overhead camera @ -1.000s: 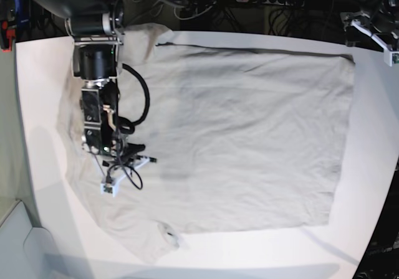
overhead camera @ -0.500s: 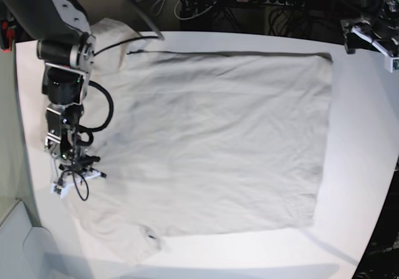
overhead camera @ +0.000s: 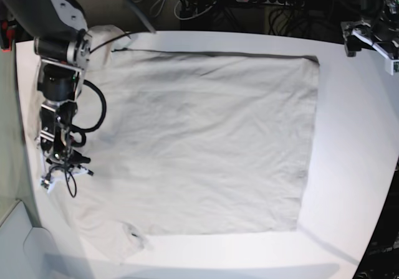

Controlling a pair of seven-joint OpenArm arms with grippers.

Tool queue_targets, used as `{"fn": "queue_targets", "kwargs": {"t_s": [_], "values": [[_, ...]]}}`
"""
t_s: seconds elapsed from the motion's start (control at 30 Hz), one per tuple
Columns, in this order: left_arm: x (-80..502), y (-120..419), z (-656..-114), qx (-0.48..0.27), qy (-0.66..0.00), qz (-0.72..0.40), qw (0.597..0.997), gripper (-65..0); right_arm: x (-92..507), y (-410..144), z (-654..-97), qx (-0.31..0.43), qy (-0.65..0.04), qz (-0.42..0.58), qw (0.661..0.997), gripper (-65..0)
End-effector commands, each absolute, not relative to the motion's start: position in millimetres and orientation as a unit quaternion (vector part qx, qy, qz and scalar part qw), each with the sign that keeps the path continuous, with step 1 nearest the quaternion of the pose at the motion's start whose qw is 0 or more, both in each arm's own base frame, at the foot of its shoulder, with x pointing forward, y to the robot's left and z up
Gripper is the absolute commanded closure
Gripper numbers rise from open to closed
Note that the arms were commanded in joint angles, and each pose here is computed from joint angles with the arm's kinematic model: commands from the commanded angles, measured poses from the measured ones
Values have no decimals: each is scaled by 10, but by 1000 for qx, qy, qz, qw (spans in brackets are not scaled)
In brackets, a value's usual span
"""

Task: Layout the t-shirt on the table in an organized manner, then fold the t-shirt properly
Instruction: 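Move the left gripper onto the shirt body and grasp the fabric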

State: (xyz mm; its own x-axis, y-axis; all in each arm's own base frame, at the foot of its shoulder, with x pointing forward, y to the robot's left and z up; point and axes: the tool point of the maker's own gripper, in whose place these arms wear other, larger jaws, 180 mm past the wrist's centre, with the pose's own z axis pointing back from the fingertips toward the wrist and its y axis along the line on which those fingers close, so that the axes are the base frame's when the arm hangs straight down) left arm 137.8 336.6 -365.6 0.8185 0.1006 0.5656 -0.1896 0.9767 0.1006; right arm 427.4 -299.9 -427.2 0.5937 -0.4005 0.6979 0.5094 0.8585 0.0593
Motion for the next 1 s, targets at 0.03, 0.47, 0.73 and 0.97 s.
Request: {"fn": "queue_targets", "kwargs": {"t_s": [0.03,0.47,0.73,0.97], "values": [[1418,3400,-3573,83,-306,72,946,-650,4293,-3075,-4046,-69,-395,-269,876,-36],[1963,3090,-3134,16,-393,60,917,-650,4250,-2632,-3394,-18,-456,-211,864,-39],[2663,2421,-3136,-34,-402,2,915,-650,4229,-2820,-3325,-38,-461,-208,862,-39],[3170,1848,-3260,-53,-392,-60,916,-650,4207,-2958,-3284,-52,-463,-206,861,-40]]}}
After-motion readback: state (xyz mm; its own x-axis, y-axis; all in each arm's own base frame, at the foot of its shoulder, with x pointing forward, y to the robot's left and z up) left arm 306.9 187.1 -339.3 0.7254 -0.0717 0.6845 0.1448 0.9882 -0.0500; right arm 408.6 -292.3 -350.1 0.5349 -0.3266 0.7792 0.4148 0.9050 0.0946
